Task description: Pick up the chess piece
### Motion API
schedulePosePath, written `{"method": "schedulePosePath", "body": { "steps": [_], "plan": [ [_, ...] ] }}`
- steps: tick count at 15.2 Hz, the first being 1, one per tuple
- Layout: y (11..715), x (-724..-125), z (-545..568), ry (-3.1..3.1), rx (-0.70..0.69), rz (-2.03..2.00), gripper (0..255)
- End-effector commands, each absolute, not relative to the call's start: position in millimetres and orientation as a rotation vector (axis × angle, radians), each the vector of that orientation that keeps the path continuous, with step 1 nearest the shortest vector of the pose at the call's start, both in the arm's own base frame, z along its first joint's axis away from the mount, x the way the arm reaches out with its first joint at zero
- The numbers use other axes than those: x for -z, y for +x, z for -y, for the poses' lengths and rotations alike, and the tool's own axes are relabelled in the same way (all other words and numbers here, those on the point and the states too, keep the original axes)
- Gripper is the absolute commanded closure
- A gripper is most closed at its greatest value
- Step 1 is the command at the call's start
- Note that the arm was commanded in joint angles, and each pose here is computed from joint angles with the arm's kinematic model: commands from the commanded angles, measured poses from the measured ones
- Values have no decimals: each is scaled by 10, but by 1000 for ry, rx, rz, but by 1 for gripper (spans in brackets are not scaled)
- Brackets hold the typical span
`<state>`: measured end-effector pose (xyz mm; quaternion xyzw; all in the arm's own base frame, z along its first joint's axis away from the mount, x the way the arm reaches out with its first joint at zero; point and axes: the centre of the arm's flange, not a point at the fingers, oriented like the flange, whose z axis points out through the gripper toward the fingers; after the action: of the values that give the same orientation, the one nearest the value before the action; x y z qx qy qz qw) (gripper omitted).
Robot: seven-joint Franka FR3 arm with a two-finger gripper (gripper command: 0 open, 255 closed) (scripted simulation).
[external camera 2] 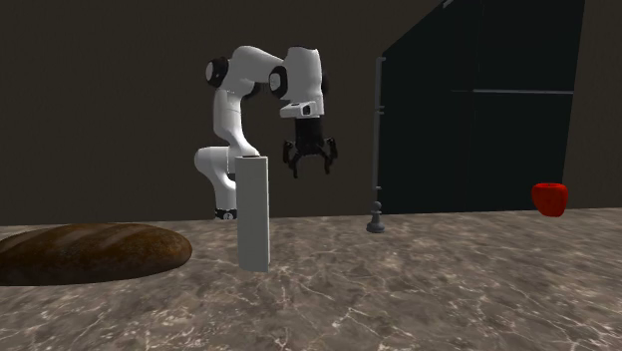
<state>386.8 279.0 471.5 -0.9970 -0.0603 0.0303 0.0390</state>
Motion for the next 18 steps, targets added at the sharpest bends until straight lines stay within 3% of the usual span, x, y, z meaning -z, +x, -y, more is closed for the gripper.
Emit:
{"method": "schedulePosePath", "body": {
  "steps": [1, 13, 18],
  "plan": [
    [3964, -4643, -2994, -3054, -74, 182, 0],
    [4601, -4317, -4329, -3043, 33, 178, 0],
    [4631, -4093, -4391, -3042, 38, 178, 0]
  ]
}}
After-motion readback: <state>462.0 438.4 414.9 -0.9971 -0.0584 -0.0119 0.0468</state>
